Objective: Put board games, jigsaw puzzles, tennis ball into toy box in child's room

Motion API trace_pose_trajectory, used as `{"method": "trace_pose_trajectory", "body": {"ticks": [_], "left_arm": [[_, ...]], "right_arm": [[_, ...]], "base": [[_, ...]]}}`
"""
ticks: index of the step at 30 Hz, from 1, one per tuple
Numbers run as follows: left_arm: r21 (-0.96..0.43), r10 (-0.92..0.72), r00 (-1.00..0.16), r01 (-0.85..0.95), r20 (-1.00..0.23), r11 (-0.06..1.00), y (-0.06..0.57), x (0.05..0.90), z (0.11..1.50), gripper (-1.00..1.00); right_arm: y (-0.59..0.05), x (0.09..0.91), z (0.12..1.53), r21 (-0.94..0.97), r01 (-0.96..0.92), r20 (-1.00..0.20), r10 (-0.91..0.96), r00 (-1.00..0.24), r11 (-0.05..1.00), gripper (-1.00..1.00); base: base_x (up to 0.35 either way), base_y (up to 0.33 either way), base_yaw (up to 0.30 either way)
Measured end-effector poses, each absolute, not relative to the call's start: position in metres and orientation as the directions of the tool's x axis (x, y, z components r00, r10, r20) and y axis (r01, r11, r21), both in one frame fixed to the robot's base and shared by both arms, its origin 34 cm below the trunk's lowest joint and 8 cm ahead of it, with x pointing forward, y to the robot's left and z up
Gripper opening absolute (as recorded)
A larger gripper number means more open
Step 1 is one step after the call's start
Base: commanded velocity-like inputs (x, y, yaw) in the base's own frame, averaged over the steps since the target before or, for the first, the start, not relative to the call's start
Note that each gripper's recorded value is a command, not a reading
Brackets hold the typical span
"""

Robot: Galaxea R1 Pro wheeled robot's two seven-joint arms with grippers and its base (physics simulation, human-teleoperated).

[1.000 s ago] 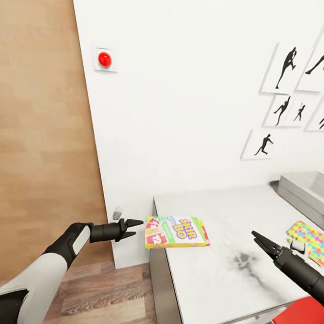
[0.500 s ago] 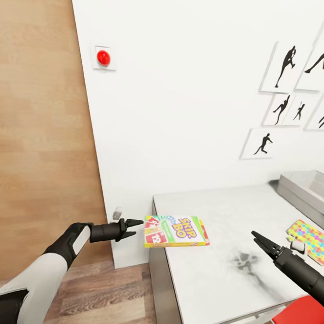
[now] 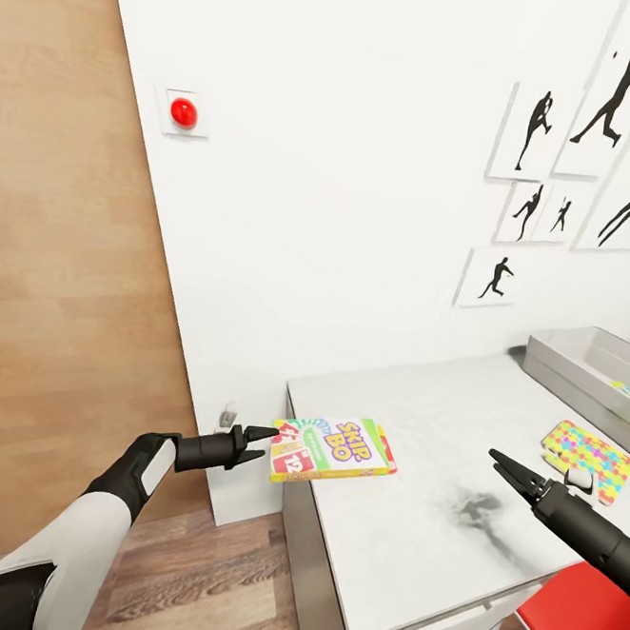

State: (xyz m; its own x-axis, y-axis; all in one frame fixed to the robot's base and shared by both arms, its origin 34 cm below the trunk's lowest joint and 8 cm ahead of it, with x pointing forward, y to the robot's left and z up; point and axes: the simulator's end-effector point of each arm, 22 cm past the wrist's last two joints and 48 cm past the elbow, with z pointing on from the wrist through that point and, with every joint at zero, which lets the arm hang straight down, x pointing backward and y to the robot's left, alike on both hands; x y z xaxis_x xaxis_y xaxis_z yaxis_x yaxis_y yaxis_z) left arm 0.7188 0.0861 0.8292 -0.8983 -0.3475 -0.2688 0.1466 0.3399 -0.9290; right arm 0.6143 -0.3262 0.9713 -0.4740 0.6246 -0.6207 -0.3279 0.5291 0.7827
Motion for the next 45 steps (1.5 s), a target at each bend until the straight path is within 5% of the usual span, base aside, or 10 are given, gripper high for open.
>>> {"method": "trace_pose_trajectory", "body": {"ticks": [45], "left_arm": [[-0.93, -0.349, -0.898, 0.147, -0.269, 0.337, 0.088, 0.718, 0.804, 1.0]], "right_arm": [[-0.326, 0.613, 0.945, 0.782, -0.328, -0.621, 0.624, -0.474, 0.529, 1.0]], "base": [[0.0, 0.0, -0.001]]}}
